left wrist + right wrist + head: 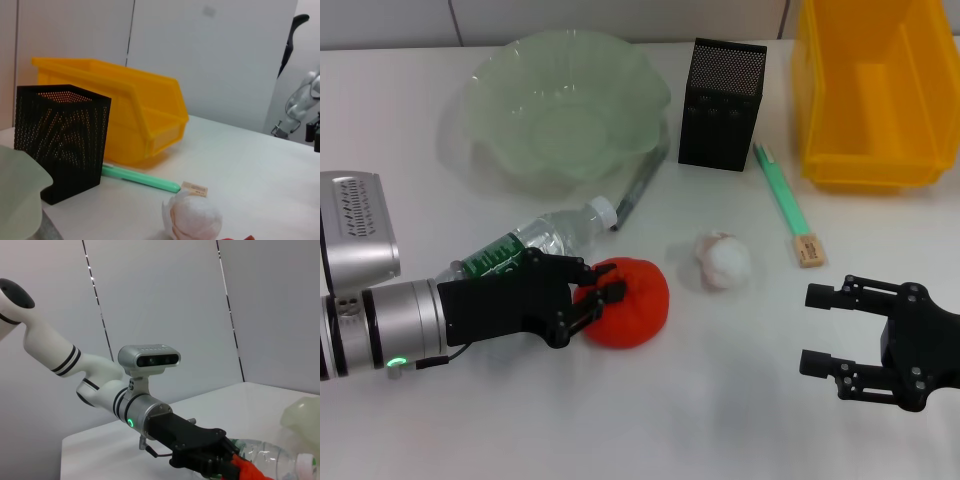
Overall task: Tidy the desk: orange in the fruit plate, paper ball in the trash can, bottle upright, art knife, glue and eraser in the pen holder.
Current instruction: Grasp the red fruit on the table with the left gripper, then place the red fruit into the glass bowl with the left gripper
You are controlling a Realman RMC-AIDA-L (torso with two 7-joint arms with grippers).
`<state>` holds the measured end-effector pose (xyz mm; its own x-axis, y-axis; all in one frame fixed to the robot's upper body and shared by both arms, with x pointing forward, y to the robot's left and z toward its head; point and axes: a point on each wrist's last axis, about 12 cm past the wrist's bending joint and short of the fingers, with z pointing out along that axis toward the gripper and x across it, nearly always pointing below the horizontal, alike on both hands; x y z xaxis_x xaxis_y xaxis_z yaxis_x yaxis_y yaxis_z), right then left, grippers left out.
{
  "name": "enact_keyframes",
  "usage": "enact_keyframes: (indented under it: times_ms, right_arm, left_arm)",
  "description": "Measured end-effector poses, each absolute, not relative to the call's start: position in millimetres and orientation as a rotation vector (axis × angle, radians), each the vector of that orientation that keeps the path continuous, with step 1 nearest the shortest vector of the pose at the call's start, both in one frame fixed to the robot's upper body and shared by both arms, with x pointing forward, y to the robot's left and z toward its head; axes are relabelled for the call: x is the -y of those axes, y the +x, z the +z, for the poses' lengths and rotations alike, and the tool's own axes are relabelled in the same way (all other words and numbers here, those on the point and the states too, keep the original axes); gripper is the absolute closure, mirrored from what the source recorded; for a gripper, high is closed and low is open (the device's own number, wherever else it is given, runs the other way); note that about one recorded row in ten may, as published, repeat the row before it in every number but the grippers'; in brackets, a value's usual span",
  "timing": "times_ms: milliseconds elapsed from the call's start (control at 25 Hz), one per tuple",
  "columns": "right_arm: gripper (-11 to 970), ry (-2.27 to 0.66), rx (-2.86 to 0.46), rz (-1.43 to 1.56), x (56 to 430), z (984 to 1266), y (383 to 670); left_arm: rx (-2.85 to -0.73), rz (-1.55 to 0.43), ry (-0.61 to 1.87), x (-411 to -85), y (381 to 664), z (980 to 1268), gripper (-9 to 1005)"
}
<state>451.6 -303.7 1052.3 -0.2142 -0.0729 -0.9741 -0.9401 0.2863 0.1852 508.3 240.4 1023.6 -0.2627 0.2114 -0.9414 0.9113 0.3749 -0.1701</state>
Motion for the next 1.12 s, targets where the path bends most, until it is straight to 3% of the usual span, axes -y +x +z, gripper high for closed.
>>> enact_keyframes:
  times_ms: [280,520,600,920,1120]
  right_arm:
    - [237,-0.964,-1.552,1.086,304,1053,452]
    - [237,-0.963,-1.55,1.087,303,1053,452]
    - [237,-0.96,-1.551,1.085,304,1053,452]
    - [237,-0.946,-1.549,1.083,303,1052,452]
    - [237,-0.942,-1.548,1.086,302,1052,451]
  left_arm:
    - [-1.691,-0.998,0.969,-239,507,1028,843]
    - [-1.482,-1.109,0.774,-244,510,1058,868]
    - [-1.441,-1.072,0.68,-243,520,1065,909]
    - [-1.426,-0.968,0.567,-230,546,1070,919]
    - [-1.481,-0.769,0.488,-213,572,1064,913]
